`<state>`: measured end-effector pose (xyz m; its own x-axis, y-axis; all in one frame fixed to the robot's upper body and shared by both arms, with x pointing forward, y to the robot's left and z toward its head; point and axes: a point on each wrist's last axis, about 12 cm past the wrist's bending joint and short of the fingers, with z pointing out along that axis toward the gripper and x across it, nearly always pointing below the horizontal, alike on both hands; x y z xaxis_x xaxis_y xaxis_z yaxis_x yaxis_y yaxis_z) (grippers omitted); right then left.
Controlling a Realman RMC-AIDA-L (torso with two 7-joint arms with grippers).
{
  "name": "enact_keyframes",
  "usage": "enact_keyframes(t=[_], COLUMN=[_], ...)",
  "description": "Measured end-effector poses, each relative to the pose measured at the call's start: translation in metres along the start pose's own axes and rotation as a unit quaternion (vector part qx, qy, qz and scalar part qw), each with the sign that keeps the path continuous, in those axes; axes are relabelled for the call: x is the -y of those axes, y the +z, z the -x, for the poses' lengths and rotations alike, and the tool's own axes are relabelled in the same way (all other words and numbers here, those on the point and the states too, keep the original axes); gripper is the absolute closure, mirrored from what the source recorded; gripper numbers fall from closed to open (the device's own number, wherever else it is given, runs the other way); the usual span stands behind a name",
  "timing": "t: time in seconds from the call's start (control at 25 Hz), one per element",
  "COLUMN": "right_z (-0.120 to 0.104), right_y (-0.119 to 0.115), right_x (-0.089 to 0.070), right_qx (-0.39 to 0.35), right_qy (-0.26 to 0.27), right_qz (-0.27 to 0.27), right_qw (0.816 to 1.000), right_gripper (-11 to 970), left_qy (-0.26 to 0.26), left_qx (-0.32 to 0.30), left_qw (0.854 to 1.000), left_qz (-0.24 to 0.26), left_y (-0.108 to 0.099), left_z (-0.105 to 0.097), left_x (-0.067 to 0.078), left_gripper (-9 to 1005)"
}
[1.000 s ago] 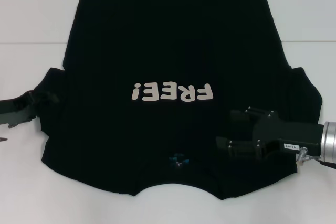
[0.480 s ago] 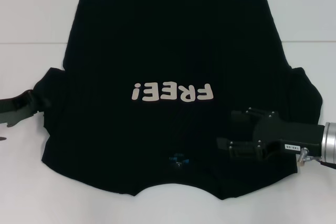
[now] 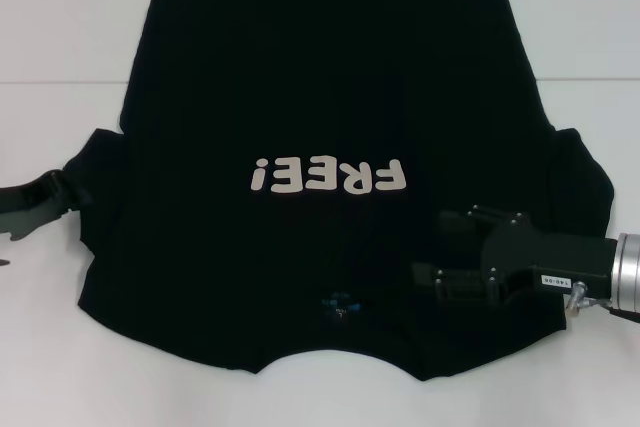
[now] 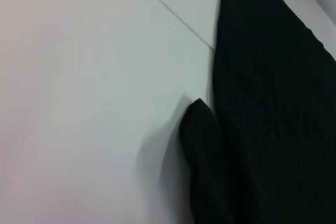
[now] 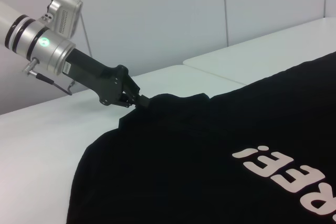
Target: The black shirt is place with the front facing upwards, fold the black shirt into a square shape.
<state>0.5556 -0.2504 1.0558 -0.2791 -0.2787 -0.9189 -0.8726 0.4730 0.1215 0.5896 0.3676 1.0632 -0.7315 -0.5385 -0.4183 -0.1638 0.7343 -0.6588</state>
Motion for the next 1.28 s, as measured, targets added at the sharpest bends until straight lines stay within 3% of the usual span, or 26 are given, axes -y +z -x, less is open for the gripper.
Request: enact_keyframes(t=[0.36, 0.6, 0.8, 1.12, 1.28], right_z=[0.0, 0.001, 0.001, 0.002, 0.001], right_y=[-0.001, -0.001, -0.001, 0.0, 0.0], right_x=[0.001, 0.001, 0.002, 0.002, 0.002], right_qx=[0.005, 0.006, 0.006, 0.006, 0.006], right_qy=[0.003, 0.003, 0.002, 0.002, 0.003], right_qz=[-0.005, -0.006, -0.008, -0.008, -0.008], right_qw=[1.0, 1.0, 1.0, 1.0, 1.0], right_gripper=[43, 43, 44, 44, 44], left_qy=[-0.003, -0.032, -0.038, -0.023, -0.001], left_qx=[0.035, 0.061, 0.065, 0.058, 0.051], left_qw=[0.999, 0.997, 0.997, 0.998, 0.998], left_qz=[0.015, 0.021, 0.023, 0.007, -0.021], left_y=[-0.022, -0.037, -0.04, -0.032, -0.025], left_z=[0.012, 0.011, 0.009, 0.015, 0.023], left_x=[-0.017, -0.034, -0.039, -0.024, -0.002], left_gripper=[993, 992, 993, 992, 992])
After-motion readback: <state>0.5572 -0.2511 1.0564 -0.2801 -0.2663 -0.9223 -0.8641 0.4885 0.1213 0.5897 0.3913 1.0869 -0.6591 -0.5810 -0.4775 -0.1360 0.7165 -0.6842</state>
